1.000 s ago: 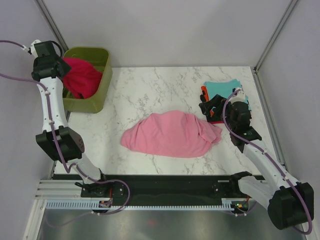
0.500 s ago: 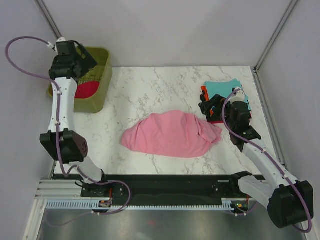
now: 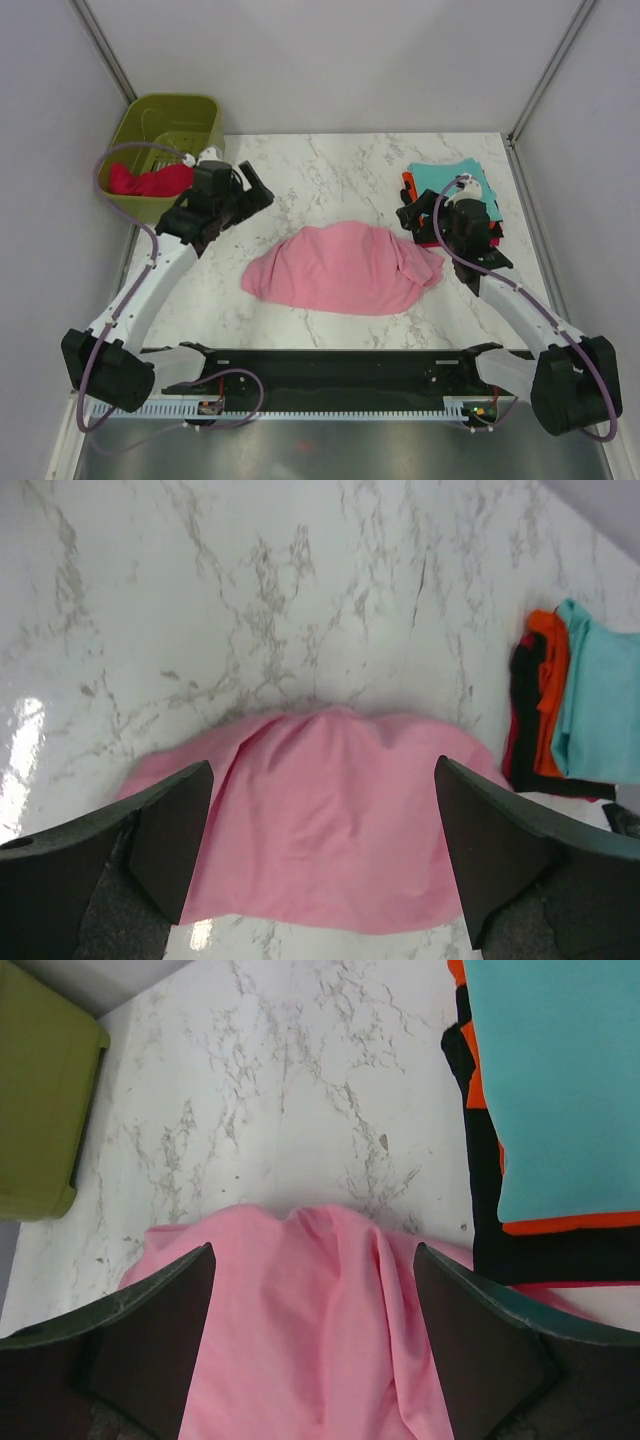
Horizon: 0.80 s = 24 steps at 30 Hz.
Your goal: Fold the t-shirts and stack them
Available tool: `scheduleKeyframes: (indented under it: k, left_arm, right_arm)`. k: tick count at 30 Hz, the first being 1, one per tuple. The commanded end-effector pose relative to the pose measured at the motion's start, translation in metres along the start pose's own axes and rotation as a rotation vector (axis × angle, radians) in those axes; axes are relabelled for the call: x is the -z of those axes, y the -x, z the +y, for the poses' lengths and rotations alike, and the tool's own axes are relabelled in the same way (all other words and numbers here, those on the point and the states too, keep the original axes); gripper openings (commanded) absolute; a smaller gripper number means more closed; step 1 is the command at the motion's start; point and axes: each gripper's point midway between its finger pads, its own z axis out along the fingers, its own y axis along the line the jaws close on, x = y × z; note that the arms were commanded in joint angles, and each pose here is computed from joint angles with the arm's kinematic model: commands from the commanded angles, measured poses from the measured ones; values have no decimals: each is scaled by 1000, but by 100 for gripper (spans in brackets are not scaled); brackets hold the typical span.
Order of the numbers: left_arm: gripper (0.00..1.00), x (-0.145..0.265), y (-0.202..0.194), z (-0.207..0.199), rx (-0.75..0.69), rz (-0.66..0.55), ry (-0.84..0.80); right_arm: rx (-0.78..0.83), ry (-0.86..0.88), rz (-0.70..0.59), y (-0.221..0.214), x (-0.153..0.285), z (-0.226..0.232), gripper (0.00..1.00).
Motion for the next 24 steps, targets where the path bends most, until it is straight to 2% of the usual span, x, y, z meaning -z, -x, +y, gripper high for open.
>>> scheduleKeyframes:
  k: [1, 5, 6, 8, 11, 12, 13, 18, 20, 24]
  left_arm:
    - [100, -11, -42, 3, 94, 20, -22]
    - [100, -41, -102, 17, 57, 61, -51]
    - [100, -47, -107, 20, 41, 60, -51]
    - [100, -61, -125, 28, 17, 77, -55]
    - [100, -68, -121, 12, -19, 68, -130]
    - [97, -70, -122, 10, -52, 77, -142]
    - [97, -70, -121, 8, -59, 76, -144]
    - [98, -67, -123, 4, -61, 94, -166]
    - [98, -62, -119, 2, -63, 84, -176]
    - [98, -58, -115, 1, -61, 66, -181]
  right_arm:
    - [12, -1, 25, -7, -22, -5, 88]
    - [75, -19, 102, -19, -48, -3, 81]
    - [96, -57, 95, -12, -54, -4, 81]
    - [126, -87, 157, -30, -71, -11, 79]
    - [197, -129, 245, -46, -96, -19, 78]
    - [221, -145, 241, -40, -104, -17, 77]
    - [233, -201, 280, -53, -111, -33, 77]
    - [274, -325, 298, -49, -135, -53, 78]
    - [306, -402, 344, -59, -145, -72, 78]
    - [350, -520, 360, -54, -148, -97, 79]
